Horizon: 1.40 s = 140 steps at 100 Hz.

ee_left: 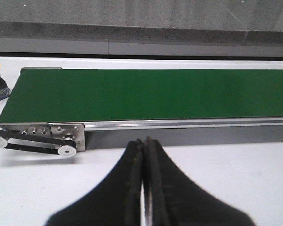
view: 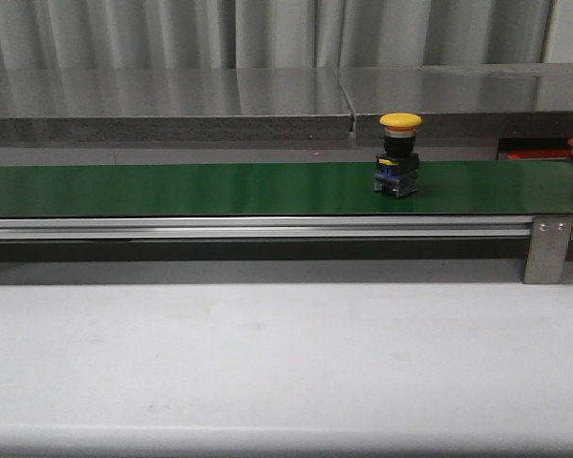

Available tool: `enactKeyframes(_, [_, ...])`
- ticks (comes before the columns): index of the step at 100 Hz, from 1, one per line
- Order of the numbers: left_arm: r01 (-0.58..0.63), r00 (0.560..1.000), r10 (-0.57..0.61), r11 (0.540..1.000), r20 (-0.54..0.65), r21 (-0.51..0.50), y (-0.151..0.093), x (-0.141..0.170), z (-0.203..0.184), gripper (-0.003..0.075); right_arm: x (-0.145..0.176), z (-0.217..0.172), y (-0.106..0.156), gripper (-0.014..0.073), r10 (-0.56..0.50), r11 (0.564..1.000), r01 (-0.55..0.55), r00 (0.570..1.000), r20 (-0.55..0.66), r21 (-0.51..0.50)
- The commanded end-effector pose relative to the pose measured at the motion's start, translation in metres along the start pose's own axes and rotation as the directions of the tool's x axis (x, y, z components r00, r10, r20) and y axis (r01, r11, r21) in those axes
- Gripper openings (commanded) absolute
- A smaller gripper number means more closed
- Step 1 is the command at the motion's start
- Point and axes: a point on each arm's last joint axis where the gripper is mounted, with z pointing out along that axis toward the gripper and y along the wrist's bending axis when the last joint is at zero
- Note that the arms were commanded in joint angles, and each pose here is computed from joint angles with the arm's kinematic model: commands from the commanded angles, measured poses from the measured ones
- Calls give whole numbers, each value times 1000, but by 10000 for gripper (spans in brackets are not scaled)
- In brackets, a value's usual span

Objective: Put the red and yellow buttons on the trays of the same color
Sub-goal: 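Lower the right gripper onto the yellow button on the belt and grasp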

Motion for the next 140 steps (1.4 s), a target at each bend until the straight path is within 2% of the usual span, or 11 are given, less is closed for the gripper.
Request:
enactKeyframes(1, [14, 995, -13, 1000, 97, -8, 1, -16, -3, -19, 5, -33, 24, 654, -42, 998, 38, 997, 72, 47])
enactKeyframes(22, [14, 995, -13, 1000, 97, -8, 1, -16, -3, -19, 41, -17, 38, 654, -23, 998, 21, 999, 43, 56])
enactKeyframes(40, [14, 995, -13, 1000, 97, -8, 1, -16, -3, -19, 61, 10, 37, 654, -4, 999, 3, 1000, 3, 52])
enactKeyframes(65, [14, 995, -13, 1000, 97, -8, 1, -16, -3, -19, 56, 26, 45, 654, -36, 997, 32, 998, 60, 65])
enactKeyframes(89, [14, 995, -13, 1000, 97, -8, 1, -16, -3, -19, 53, 59, 48, 654, -48, 998, 46, 998, 51, 51])
enactKeyframes(123, [14, 995, -13, 1000, 97, -8, 1, -16, -3, -19, 55, 102, 34, 654, -23, 996, 18, 998, 53, 83])
enactKeyframes(134, [14, 995, -13, 1000, 97, -8, 1, -16, -3, -19, 55, 109, 30, 596, -19, 996, 13, 998, 58, 93])
enactKeyframes(140, [14, 995, -13, 1000, 97, -8, 1, -16, -3, -19, 56, 110, 30, 510, -17, 996, 12, 998, 56, 94])
